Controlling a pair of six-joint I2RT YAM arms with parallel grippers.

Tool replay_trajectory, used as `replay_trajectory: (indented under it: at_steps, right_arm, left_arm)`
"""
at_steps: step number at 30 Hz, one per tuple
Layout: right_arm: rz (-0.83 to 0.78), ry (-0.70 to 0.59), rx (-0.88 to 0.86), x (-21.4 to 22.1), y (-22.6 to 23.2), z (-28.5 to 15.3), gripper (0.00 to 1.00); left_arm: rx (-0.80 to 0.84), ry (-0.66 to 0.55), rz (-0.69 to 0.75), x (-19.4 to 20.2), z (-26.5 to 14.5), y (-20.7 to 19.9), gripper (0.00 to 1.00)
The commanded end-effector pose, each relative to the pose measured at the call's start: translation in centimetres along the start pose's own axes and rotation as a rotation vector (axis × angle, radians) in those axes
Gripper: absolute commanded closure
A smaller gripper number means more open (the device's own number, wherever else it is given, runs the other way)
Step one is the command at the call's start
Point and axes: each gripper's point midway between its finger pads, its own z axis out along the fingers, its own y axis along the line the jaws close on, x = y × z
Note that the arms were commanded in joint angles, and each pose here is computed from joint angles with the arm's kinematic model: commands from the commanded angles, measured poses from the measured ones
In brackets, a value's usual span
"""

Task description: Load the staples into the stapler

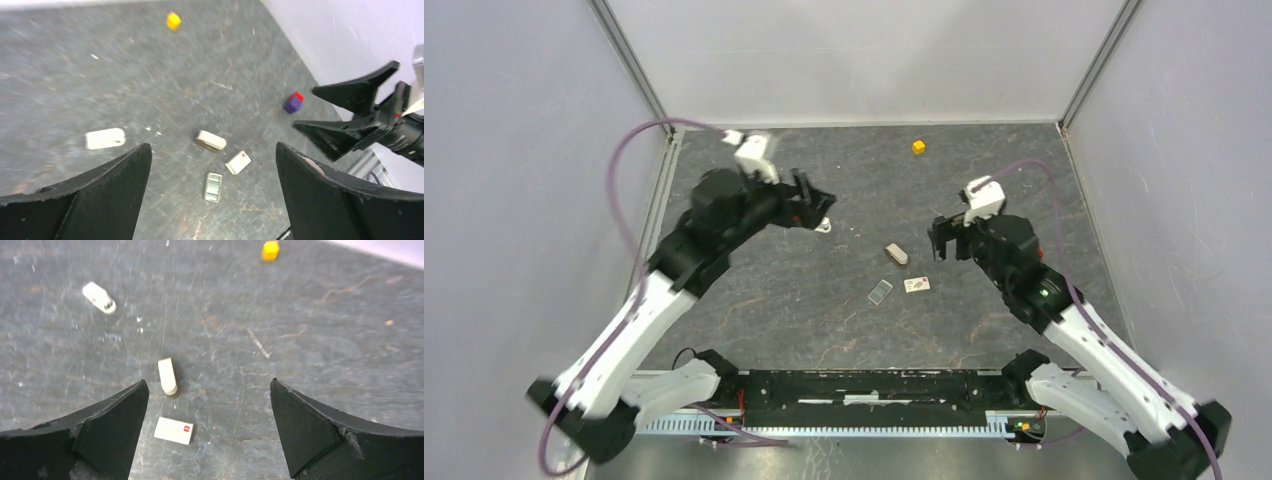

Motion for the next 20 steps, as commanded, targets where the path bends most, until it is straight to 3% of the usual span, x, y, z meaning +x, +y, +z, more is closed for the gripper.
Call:
replay_trajectory:
  at_steps: [1, 8, 14, 20]
  right_arm:
    - [0.051, -0.053, 0.15, -0.9, -3.2, -3.8, 0.02]
    - [0.155, -0.11, 0.188, 1.7, -4.2, -6.5, 0.02]
    - [0.232, -0.156, 0.202, 2.5, -4.5, -7.1, 0.02]
    - [0.219, -0.157, 0.2, 2.9, -4.5, -6.7, 0.02]
  left_arm:
    - [-0.163, -0.1, 0.128, -0.7, -7.5, 3.1, 0.0]
    - [-0.117, -0.226, 0.027, 1.8, -13.3, 3.3, 0.0]
    - [-0.172, -0.181, -0.008, 6.1, -13.0, 5.6, 0.0]
    - [-0.193, -0.177, -0.003, 5.9, -12.9, 5.9, 0.0]
